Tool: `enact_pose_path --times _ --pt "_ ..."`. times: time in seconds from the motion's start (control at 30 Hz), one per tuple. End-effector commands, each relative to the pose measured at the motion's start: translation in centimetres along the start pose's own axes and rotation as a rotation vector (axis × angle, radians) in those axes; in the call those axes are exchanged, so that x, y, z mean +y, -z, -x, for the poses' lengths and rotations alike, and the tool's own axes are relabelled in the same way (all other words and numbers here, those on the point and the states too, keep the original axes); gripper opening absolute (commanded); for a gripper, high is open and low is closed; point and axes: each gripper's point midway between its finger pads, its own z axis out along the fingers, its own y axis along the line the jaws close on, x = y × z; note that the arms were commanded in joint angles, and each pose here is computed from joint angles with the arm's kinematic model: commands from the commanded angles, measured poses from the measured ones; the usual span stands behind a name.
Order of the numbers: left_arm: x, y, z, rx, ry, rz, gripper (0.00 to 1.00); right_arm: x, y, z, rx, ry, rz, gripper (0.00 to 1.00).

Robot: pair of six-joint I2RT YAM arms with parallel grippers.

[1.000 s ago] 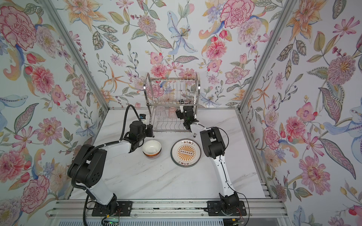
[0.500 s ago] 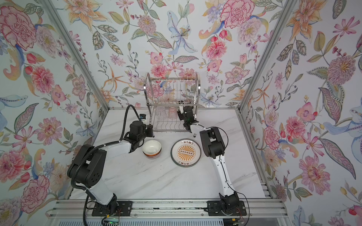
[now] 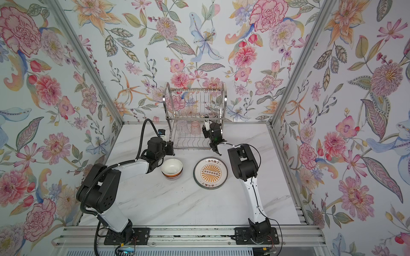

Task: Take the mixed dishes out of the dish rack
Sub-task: 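Close the right gripper on the clear glass and lift it out of the rack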

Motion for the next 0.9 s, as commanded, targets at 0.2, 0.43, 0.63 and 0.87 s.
enact_pose_path --times 0.2,0.43,0.63,0.87 --pt "-2.0 0.5 1.2 -0.018 -0.008 -0.049 0.38 0.8 3.7 4.3 -0.141 -0.033 0.023 0.11" --pt "-2.2 1.0 1.9 -0.026 -0.029 -0.047 0.55 1.2 5.6 5.7 -0.175 -0.043 0.055 0.0" --pt "-2.6 1.7 3.7 -0.072 -0.008 -0.052 0.82 1.4 7.7 7.2 -0.201 -0.064 0.077 0.0" --pt "-2.9 3.8 4.7 -0.091 -0.017 -0.058 0.99 1.9 10.5 8.5 -0.22 -0.105 0.101 0.0"
